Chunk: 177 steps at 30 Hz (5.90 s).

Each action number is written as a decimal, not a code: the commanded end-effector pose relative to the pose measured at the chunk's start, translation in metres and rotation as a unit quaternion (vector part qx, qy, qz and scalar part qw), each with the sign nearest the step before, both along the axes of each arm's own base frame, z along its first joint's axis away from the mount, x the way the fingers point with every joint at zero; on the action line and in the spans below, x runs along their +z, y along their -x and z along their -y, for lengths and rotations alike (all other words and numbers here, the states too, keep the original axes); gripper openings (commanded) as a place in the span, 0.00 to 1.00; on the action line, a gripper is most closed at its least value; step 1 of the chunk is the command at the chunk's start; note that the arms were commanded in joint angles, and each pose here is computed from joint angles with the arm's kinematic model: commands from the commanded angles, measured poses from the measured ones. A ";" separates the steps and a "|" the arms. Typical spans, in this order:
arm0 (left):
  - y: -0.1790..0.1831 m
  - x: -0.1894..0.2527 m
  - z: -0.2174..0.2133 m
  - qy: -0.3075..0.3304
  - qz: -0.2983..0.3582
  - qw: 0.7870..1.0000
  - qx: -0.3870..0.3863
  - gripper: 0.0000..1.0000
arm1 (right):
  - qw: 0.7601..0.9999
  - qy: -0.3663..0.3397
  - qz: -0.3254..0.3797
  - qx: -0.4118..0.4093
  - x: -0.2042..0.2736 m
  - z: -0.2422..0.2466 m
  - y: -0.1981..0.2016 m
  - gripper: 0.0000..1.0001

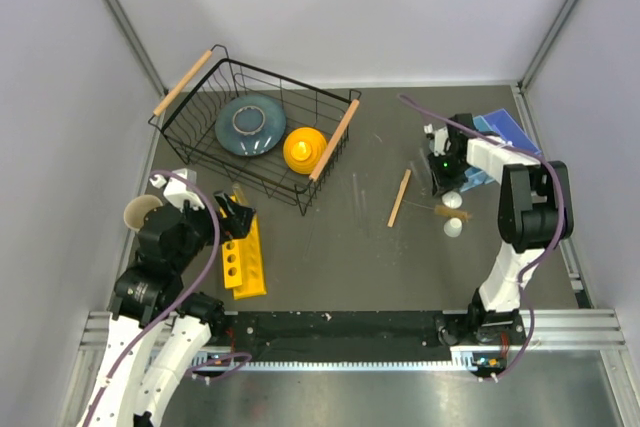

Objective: Organize the chemistry lab equipment

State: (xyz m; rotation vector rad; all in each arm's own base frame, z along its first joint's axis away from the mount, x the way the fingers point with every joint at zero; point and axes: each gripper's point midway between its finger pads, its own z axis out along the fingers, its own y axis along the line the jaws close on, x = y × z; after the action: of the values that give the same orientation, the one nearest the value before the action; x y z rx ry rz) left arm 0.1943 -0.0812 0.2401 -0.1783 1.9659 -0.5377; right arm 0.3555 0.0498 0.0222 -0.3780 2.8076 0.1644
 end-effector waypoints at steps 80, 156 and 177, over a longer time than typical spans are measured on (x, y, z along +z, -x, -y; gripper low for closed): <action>0.008 0.006 0.213 0.179 -0.144 0.932 -0.281 0.49 | 0.789 -0.296 0.149 0.517 0.147 -0.190 0.209 0.10; -0.060 0.024 -0.007 -0.222 -0.096 0.970 0.022 0.06 | 0.822 -0.308 0.191 0.439 0.134 -0.138 0.184 0.83; -0.057 0.018 -0.008 -0.219 -0.106 0.970 0.019 0.06 | 0.823 -0.310 0.190 0.437 0.134 -0.137 0.183 0.84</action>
State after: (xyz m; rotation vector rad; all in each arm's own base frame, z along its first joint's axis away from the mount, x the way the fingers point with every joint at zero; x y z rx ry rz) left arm 0.2500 -0.0706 0.2397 0.0156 2.2821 -0.0086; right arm 0.1698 0.1840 0.1499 -1.2940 1.8961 1.0100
